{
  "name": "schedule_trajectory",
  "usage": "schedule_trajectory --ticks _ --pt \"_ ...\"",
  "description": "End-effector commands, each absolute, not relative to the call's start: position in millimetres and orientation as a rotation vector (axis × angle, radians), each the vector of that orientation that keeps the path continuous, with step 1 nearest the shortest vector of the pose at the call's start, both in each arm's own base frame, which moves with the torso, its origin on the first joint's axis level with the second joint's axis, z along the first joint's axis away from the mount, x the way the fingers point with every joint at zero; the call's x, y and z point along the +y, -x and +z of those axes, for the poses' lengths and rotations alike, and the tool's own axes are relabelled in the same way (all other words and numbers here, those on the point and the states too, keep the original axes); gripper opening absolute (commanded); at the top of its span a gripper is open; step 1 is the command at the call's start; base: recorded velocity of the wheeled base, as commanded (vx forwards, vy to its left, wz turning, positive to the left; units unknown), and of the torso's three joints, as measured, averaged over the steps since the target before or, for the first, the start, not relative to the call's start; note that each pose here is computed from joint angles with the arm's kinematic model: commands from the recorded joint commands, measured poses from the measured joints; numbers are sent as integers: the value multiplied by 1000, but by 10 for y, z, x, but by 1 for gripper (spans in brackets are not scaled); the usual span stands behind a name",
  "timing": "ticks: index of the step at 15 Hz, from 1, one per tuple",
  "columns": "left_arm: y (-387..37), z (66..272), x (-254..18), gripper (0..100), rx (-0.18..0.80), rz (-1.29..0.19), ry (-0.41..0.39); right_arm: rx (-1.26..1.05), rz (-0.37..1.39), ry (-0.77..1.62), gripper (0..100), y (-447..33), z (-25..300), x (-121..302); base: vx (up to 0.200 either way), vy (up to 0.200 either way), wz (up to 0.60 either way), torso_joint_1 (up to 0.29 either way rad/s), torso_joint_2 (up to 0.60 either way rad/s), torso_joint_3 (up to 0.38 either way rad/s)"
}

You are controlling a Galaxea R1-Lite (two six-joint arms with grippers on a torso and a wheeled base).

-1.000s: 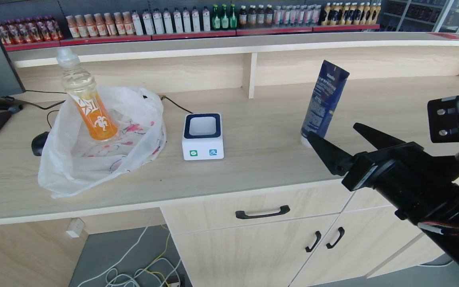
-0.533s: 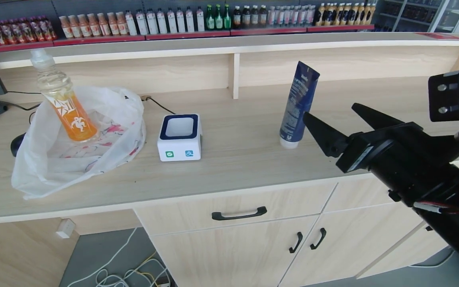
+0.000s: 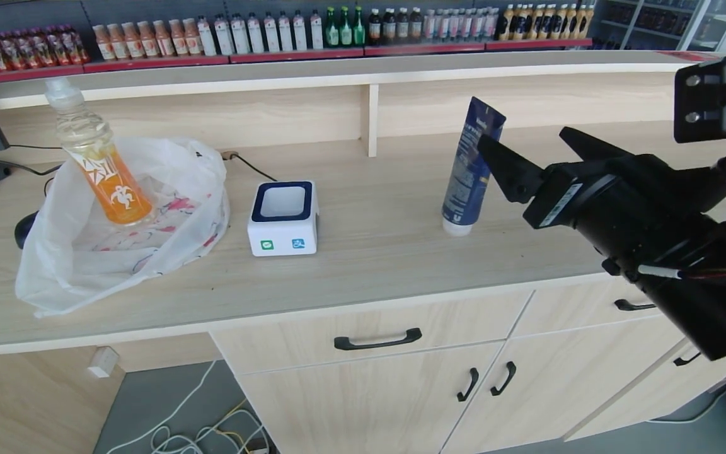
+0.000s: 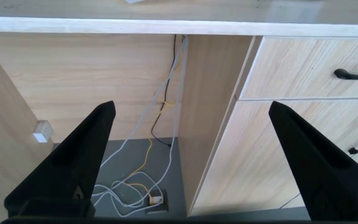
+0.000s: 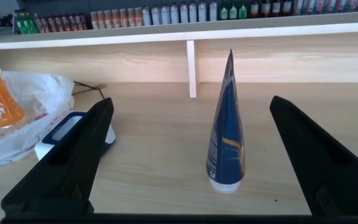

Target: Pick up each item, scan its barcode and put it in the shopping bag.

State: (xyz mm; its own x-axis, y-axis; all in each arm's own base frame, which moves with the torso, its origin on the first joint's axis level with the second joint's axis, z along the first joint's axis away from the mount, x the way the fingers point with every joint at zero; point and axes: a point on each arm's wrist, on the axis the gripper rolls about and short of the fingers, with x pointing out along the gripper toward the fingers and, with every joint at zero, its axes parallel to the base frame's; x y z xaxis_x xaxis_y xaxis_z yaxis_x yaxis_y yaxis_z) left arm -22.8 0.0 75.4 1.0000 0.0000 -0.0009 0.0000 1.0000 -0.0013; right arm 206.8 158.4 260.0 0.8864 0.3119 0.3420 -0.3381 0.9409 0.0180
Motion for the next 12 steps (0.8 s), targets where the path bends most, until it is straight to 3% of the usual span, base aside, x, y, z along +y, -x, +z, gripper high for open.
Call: schedule_trajectory --ticks 1,4,12 --pt "228 755 0 100 0 0 2 -348 338 -80 100 -2185 2696 1680 0 0 0 0 0 0" --pt "228 753 0 100 2 0 2 -326 336 -71 100 -2396 2909 1827 0 0 0 0 0 0" --pt "228 755 0 100 0 0 2 -216 252 -75 100 -2766 2928 1715 0 0 0 0 0 0"
